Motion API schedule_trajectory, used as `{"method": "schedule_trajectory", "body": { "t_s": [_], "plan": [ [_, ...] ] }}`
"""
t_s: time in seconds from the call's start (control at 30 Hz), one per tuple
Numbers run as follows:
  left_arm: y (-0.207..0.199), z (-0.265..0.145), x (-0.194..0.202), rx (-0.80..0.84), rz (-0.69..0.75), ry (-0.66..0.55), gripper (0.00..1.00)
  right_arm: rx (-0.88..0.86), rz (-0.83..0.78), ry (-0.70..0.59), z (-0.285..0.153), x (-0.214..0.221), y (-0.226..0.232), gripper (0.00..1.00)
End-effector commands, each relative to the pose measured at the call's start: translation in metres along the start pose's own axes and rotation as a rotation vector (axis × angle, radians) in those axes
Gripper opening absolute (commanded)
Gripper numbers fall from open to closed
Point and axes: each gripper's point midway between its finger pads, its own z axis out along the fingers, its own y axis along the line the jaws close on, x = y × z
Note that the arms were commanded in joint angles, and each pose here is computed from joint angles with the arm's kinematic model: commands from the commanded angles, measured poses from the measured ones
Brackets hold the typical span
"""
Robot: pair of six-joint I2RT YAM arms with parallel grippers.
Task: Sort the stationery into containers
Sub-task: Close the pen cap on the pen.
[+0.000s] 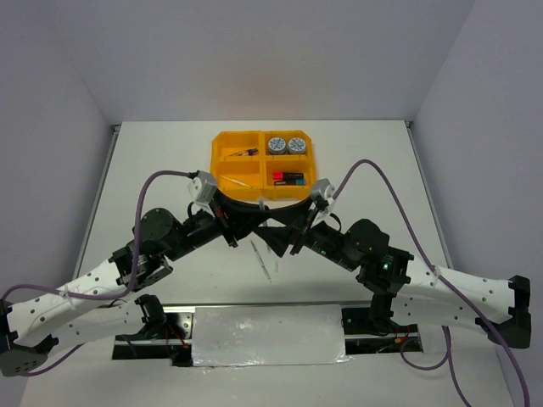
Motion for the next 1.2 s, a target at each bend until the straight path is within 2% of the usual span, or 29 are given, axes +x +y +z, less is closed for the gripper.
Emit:
{"method": "schedule_trajectory", "body": {
  "t_s": [0.0,0.1,0.17,0.2,0.27,0.3,0.33,0.4,0.43,0.47,0.5,0.53,0.6,0.67,0.87,0.9,1.03,1.17],
  "plan": [
    [-0.035,-0.01,-0.013,0.2,0.093,-0.036,0.0,-0.075,0.022,0.041,0.008,0.002,0.015,0.65],
    [-0.043,-0.016,-0.018,0.238,0.117,-0.052,0.0,-0.089,0.04,0.062,0.009,0.014,0.016,0.65],
    [-0.044,-0.017,-0.02,0.247,0.122,-0.06,0.0,-0.105,0.047,0.064,0.009,0.017,0.019,0.6],
    [-0.045,-0.017,-0.02,0.252,0.127,-0.06,0.0,-0.111,0.05,0.06,0.009,0.017,0.02,0.49],
    [-0.047,-0.017,-0.02,0.262,0.13,-0.054,0.0,-0.132,0.049,0.054,0.01,0.016,0.024,0.34],
    [-0.046,-0.016,-0.018,0.254,0.135,-0.046,0.0,-0.161,0.047,0.051,0.009,0.014,0.029,0.11],
    [-0.044,-0.015,-0.017,0.246,0.135,-0.041,0.0,-0.173,0.05,0.05,0.009,0.013,0.031,0.0],
    [-0.039,-0.015,-0.016,0.224,0.14,-0.033,0.04,-0.2,0.052,0.05,0.008,0.013,0.036,0.0],
    [-0.038,-0.014,-0.016,0.215,0.141,-0.032,0.09,-0.205,0.057,0.049,0.008,0.013,0.037,0.0],
    [-0.038,-0.015,-0.016,0.215,0.151,-0.028,0.24,-0.211,0.06,0.046,0.006,0.013,0.038,0.0],
    [-0.038,-0.015,-0.015,0.216,0.153,-0.021,0.34,-0.213,0.062,0.032,0.005,0.01,0.038,0.0],
    [-0.038,-0.015,-0.016,0.209,0.157,-0.021,0.53,-0.21,0.067,0.027,0.004,0.01,0.037,0.0],
    [-0.037,-0.015,-0.021,0.196,0.173,-0.023,0.78,-0.196,0.067,0.02,0.001,0.009,0.034,0.0],
    [-0.03,-0.016,-0.024,0.15,0.185,-0.018,0.98,-0.187,0.061,0.029,0.001,0.011,0.032,0.0],
    [-0.029,-0.017,-0.053,0.09,0.178,-0.076,0.99,-0.172,0.049,0.104,0.006,0.038,0.027,0.0],
    [-0.03,-0.017,-0.057,0.089,0.174,-0.082,0.96,-0.165,0.049,0.112,0.007,0.04,0.025,0.0],
    [-0.03,-0.011,-0.06,0.075,0.135,-0.09,0.63,-0.138,0.051,0.109,0.01,0.039,0.022,0.0],
    [-0.023,-0.004,-0.052,0.041,0.104,-0.054,0.59,-0.146,0.044,0.099,0.009,0.032,0.024,0.0]
  ]
}}
